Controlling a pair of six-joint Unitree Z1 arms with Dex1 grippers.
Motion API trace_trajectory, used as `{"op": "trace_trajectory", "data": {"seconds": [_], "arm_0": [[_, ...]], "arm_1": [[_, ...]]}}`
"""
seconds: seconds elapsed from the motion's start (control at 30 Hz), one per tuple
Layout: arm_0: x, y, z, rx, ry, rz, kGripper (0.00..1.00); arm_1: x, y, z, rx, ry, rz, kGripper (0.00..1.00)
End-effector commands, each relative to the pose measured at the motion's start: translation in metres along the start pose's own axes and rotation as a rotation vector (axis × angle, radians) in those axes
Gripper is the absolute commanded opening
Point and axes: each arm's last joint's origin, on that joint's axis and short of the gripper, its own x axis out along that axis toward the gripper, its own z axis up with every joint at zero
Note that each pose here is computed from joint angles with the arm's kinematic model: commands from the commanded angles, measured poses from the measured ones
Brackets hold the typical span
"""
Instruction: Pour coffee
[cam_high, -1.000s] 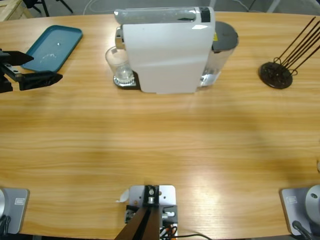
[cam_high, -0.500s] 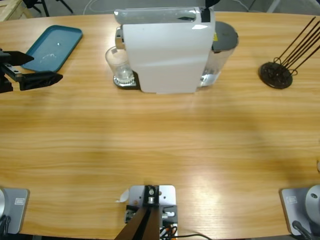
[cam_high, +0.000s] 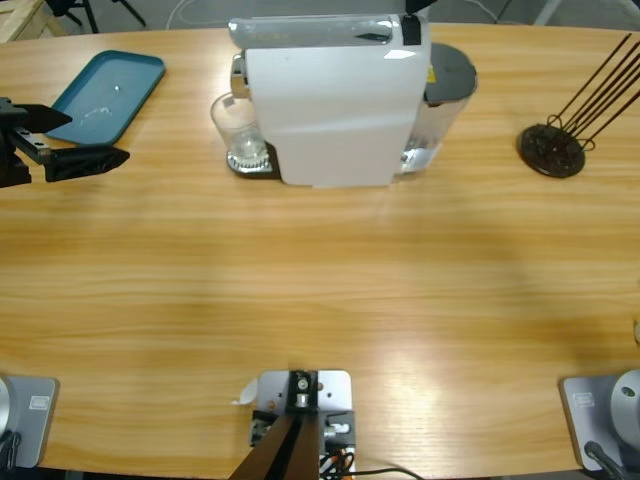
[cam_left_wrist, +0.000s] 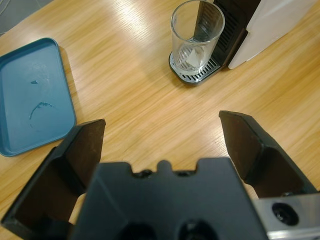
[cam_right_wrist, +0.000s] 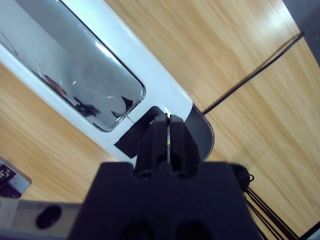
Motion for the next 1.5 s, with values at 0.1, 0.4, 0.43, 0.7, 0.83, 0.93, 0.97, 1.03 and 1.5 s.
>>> {"op": "trace_trajectory", "data": {"seconds": [0.1, 0.4, 0.43, 0.7, 0.83, 0.93, 0.97, 1.03, 1.5], "arm_0": [[0.012, 0.0, -0.009, -0.008, 0.049, -0.003, 1.0], [0.013, 0.0, -0.009, -0.008, 0.053, -0.005, 1.0], [0.013, 0.0, -0.009, -0.008, 0.054, -0.005, 1.0], [0.013, 0.0, -0.009, -0.008, 0.056, -0.006, 1.0], [0.013, 0.0, -0.009, -0.008, 0.056, -0.007, 1.0], [0.013, 0.0, -0.009, -0.008, 0.055, -0.009, 1.0], [0.013, 0.0, -0.009, -0.008, 0.055, -0.01, 1.0], [0.014, -0.001, -0.009, -0.008, 0.057, -0.012, 1.0], [0.014, -0.001, -0.009, -0.009, 0.058, -0.016, 1.0]], "arm_1": [[0.028, 0.016, -0.008, 0.001, 0.104, 0.05, 0.0], [0.033, 0.019, 0.004, -0.006, 0.076, 0.042, 0.0], [0.034, 0.019, 0.003, -0.007, 0.083, 0.042, 0.0], [0.04, 0.021, -0.005, -0.008, 0.117, 0.054, 0.0], [0.049, 0.024, -0.015, -0.004, 0.128, 0.062, 0.0], [0.053, 0.026, -0.015, -0.006, 0.129, 0.076, 0.0], [0.055, 0.027, -0.014, -0.007, 0.132, 0.083, 0.0], [0.056, 0.028, -0.014, -0.007, 0.134, 0.088, 0.0], [-0.083, 0.024, -0.009, -0.047, -0.148, -0.009, 0.0]]}}
